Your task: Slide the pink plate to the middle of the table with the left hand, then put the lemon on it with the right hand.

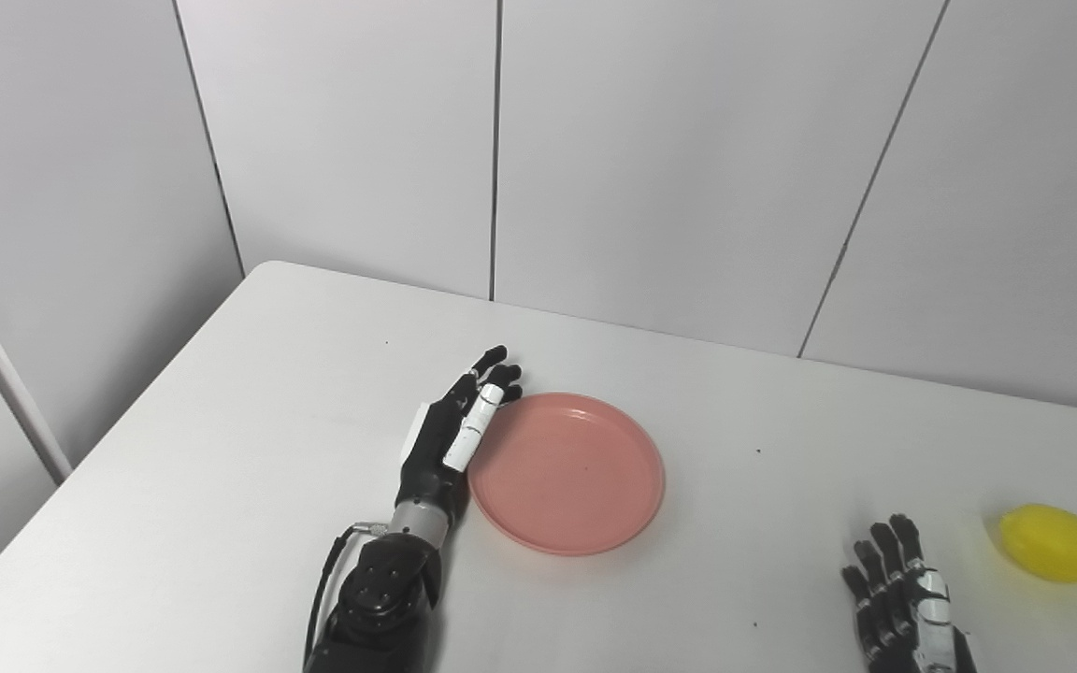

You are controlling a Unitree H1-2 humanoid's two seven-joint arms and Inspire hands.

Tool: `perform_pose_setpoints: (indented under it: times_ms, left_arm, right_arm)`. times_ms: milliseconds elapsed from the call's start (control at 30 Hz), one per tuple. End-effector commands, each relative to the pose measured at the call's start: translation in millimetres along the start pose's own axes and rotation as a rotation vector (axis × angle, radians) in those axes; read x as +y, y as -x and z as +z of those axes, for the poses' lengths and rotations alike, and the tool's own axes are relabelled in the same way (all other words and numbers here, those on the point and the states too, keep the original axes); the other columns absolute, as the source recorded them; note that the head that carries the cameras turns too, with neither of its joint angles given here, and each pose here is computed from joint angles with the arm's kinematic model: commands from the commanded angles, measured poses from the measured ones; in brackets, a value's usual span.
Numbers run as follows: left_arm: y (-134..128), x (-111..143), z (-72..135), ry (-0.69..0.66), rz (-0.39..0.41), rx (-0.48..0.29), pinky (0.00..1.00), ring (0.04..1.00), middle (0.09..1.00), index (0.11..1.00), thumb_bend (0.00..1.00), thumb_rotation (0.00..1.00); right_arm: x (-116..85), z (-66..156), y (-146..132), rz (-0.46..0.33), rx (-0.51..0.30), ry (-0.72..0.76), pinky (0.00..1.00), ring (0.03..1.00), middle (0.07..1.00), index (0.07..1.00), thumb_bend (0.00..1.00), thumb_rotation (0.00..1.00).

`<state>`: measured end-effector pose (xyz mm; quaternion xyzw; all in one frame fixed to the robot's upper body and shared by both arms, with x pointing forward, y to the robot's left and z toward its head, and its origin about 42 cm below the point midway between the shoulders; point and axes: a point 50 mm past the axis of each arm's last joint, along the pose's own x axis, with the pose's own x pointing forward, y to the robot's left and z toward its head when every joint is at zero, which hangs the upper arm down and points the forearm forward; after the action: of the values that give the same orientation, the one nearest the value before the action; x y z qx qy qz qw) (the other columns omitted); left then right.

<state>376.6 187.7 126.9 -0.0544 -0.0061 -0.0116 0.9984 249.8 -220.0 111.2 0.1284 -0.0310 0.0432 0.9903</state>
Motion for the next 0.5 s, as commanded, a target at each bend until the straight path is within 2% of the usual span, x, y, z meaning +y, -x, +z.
perform_pose_setpoints:
  times_ms: [0, 200, 467]
  left_arm:
    - [9.0, -6.4, -19.2, 0.022, -0.013, 0.084, 0.84, 0.828, 0.842, 0.856, 0.80, 0.77]
    - [9.5, -10.9, -17.6, 0.024, -0.017, 0.090, 0.81, 0.817, 0.837, 0.861, 0.79, 0.77]
    - [8.7, -20.2, -15.4, 0.040, -0.036, 0.092, 0.83, 0.839, 0.855, 0.886, 0.78, 0.78]
  right_arm:
    - [6.2, -9.3, 5.4, -0.004, 0.006, -0.020, 1.00, 1.000, 1.000, 1.000, 0.64, 0.90]
    - [8.8, -10.4, 4.5, -0.009, 0.004, -0.014, 1.00, 0.996, 1.000, 1.000, 0.67, 0.88]
    - [11.5, -10.0, 2.6, -0.013, -0.001, -0.020, 1.00, 0.995, 1.000, 0.998, 0.71, 0.86]
